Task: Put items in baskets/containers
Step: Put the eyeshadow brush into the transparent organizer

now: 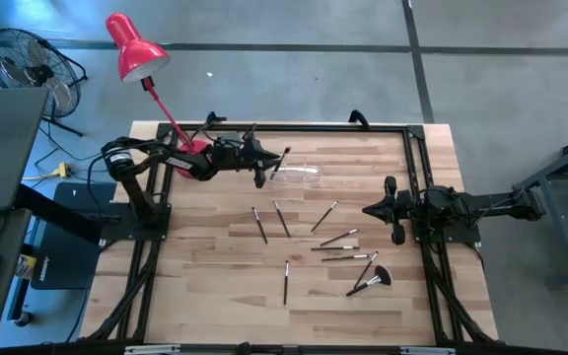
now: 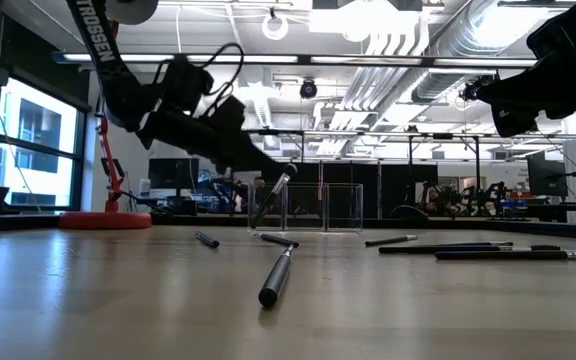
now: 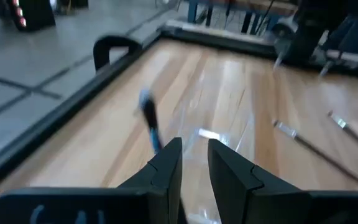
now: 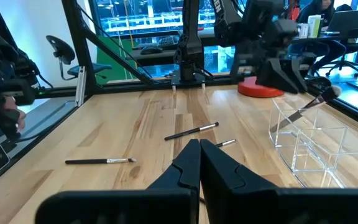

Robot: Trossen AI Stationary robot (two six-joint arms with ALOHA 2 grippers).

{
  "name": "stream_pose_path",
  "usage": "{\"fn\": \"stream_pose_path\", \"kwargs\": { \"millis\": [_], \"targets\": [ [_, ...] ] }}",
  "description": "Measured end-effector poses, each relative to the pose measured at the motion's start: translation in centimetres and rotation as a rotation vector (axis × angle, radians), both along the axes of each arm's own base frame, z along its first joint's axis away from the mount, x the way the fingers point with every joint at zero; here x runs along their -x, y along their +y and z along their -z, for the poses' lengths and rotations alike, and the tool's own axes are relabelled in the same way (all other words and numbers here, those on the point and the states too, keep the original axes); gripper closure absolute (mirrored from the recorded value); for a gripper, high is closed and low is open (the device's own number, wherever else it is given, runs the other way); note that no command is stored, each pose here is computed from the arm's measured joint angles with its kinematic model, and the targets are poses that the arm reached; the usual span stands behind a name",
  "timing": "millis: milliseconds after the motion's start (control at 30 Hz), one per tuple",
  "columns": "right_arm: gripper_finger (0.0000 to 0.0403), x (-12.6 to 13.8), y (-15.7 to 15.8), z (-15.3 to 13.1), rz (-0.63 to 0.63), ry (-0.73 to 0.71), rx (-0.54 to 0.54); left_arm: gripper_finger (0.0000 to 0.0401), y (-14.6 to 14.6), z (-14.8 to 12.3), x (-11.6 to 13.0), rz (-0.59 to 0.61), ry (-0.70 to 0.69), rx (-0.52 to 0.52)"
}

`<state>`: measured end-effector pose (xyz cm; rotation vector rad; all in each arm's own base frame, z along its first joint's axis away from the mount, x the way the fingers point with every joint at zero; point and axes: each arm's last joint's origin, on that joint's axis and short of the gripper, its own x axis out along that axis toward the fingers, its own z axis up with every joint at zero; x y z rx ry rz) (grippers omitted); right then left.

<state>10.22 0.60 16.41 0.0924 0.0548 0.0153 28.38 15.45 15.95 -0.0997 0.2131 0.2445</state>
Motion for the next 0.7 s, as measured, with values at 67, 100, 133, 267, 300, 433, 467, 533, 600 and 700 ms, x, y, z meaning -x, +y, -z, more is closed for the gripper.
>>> {"fn": "stream_pose_path", "kwargs": {
  "millis": [67, 100, 133, 267, 300, 433, 467, 533, 600, 700],
  "targets": [
    [0.0402, 0.0, 0.0, 0.0, 0.0, 0.0, 0.0, 0.0325, -0.2, -1.0, 0.2, 0.008, -0.027, -0.012],
    [0.0402, 0.0, 0.0, 0.0, 0.0, 0.0, 0.0, 0.0325, -0.2, -1.6, 0.3, 0.017, -0.047, -0.02],
    [0.0402, 0.0, 0.0, 0.0, 0.0, 0.0, 0.0, 0.0325, -0.3, -2.3, 0.4, 0.022, -0.068, -0.031],
    [0.0402, 0.0, 0.0, 0.0, 0.0, 0.0, 0.0, 0.0325, -0.7, -4.7, 1.1, -0.004, -0.143, 0.011],
    [0.0402, 0.0, 0.0, 0.0, 0.0, 0.0, 0.0, 0.0325, -0.8, -5.2, 1.4, -0.011, -0.155, 0.028],
    [0.0402, 0.0, 0.0, 0.0, 0.0, 0.001, 0.0, 0.0325, -2.2, -6.8, 2.0, -0.068, -0.158, 0.121],
    [0.0402, 0.0, 0.0, 0.0, 0.0, 0.0, 0.0, 0.0325, -2.8, -7.0, 2.0, -0.096, -0.144, 0.139],
    [0.0402, 0.0, 0.0, 0.0, 0.0, 0.0, 0.0, 0.0325, -4.3, -7.2, 2.1, -0.157, -0.104, 0.188],
    [0.0402, 0.0, 0.0, 0.0, -0.001, 0.0, 0.0, 0.0325, -6.1, -7.4, 1.9, -0.221, -0.055, 0.229],
    [0.0402, 0.0, 0.0, 0.0, 0.0, 0.001, 0.0, 0.0325, -9.1, -7.7, 1.3, -0.279, 0.033, 0.29]
  ]
}}
